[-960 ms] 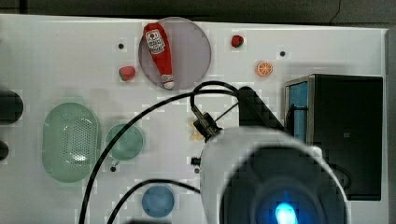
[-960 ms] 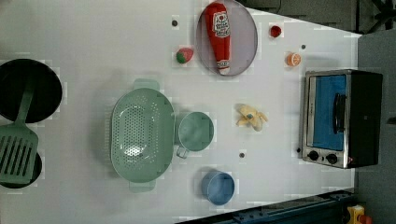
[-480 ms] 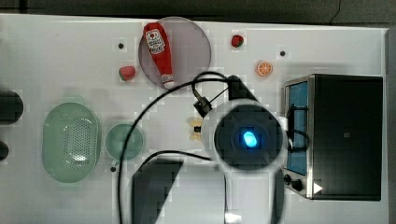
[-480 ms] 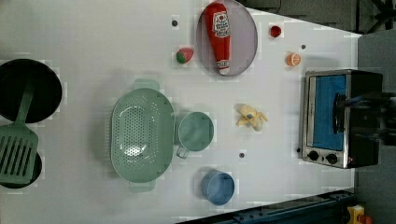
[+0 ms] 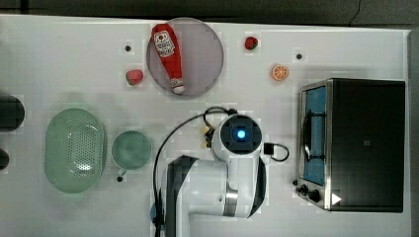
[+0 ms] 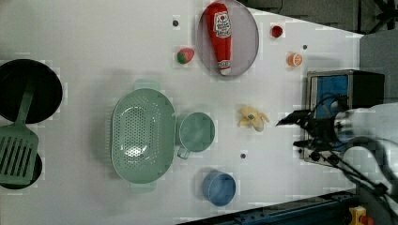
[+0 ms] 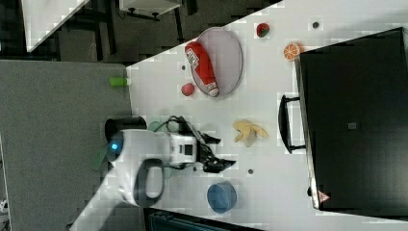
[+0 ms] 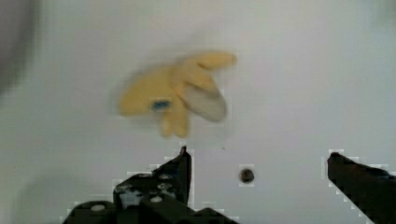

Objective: Pick Banana and place it in mug.

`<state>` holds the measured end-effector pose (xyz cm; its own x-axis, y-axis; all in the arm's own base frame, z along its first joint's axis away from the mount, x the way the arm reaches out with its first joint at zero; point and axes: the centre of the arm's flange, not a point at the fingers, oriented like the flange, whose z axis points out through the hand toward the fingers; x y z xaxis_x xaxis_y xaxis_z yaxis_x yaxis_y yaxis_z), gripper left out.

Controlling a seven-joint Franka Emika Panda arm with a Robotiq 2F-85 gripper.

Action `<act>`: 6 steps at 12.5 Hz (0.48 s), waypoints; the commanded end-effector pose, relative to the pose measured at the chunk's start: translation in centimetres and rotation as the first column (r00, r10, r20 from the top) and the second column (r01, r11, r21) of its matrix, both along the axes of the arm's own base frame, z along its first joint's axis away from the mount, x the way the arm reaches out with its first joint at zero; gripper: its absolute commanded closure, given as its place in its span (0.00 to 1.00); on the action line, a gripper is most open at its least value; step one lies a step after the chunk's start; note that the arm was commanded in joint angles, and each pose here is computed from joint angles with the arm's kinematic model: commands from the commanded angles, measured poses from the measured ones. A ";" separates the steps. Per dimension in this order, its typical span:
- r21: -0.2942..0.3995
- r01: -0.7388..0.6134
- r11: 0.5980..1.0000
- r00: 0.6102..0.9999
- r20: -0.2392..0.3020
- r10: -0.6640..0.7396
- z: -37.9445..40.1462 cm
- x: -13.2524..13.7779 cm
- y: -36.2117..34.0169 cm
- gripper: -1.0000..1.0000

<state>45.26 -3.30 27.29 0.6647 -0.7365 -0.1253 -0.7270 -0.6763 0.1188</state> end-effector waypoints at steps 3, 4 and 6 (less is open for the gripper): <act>-0.022 -0.046 0.999 0.991 0.124 0.049 -3.1 1.7 0.1 0.00; -0.026 -0.047 0.999 0.990 0.135 0.050 -4.6 2.0 0.0 0.00; -0.028 -0.054 0.998 0.989 0.133 0.058 -7.4 1.8 0.3 0.00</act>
